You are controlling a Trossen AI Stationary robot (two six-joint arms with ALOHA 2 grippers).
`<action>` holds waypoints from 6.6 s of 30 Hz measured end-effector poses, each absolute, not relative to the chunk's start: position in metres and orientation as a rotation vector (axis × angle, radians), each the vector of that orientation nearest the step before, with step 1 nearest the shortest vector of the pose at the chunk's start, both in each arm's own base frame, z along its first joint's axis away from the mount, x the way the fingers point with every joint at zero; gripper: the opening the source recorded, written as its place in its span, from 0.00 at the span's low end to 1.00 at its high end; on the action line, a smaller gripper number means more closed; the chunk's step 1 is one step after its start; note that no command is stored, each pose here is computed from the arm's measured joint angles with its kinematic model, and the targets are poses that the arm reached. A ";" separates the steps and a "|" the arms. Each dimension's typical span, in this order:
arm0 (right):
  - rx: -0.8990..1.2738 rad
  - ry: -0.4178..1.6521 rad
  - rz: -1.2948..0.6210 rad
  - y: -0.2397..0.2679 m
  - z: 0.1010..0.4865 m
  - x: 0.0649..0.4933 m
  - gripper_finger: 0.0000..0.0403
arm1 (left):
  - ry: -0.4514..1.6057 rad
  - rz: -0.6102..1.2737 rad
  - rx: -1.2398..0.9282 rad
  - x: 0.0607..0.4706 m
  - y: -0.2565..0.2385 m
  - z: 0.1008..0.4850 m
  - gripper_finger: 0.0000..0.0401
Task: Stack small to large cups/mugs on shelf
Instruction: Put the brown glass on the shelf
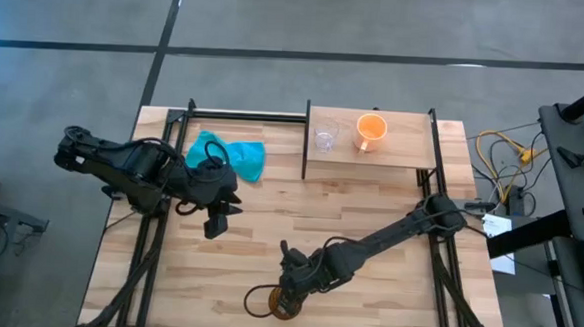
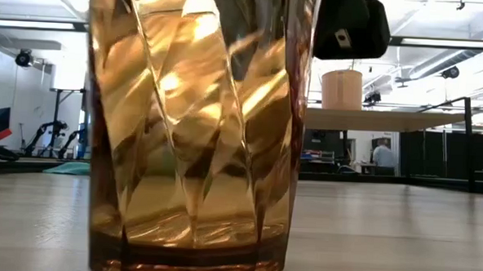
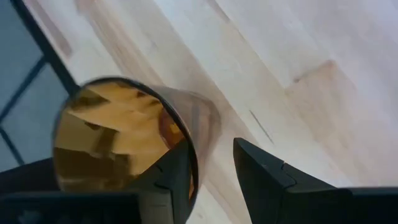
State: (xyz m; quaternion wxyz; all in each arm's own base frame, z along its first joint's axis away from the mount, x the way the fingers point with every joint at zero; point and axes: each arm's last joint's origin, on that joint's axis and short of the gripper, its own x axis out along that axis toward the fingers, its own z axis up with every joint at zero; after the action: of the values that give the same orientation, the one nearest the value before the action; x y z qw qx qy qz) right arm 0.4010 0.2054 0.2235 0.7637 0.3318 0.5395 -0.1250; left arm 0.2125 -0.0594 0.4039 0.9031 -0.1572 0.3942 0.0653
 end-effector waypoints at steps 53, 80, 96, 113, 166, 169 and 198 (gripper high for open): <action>0.629 0.866 -0.711 0.075 0.401 0.177 0.02 | 0.779 0.126 -0.344 0.214 -0.060 0.407 0.24; 0.665 0.535 -0.833 -0.006 0.411 0.059 0.02 | 0.243 0.289 -0.314 0.294 -0.019 0.427 0.24; 0.666 0.451 -0.920 -0.015 0.413 0.037 0.02 | 0.047 0.358 -0.113 0.350 0.049 0.456 0.24; 0.841 0.457 -1.143 -0.025 0.402 0.059 0.02 | -0.001 -0.070 -0.063 0.390 0.166 0.466 0.24; 1.021 0.516 -1.273 -0.067 0.431 0.067 0.02 | -0.031 -0.283 -0.063 0.400 0.200 0.459 0.24; 1.055 0.534 -1.263 -0.072 0.429 0.070 0.02 | -0.028 -0.283 -0.066 0.401 0.201 0.458 0.24; 1.190 0.633 -1.316 -0.113 0.416 0.085 0.02 | -0.010 -0.403 -0.075 0.404 0.190 0.456 0.24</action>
State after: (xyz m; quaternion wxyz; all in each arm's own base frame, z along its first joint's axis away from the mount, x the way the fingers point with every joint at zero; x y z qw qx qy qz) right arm 0.0847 -0.1133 0.4156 0.5881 0.5108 0.2718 -0.5651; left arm 0.4036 0.1895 0.4563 0.9790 -0.0372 -0.0050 -0.2003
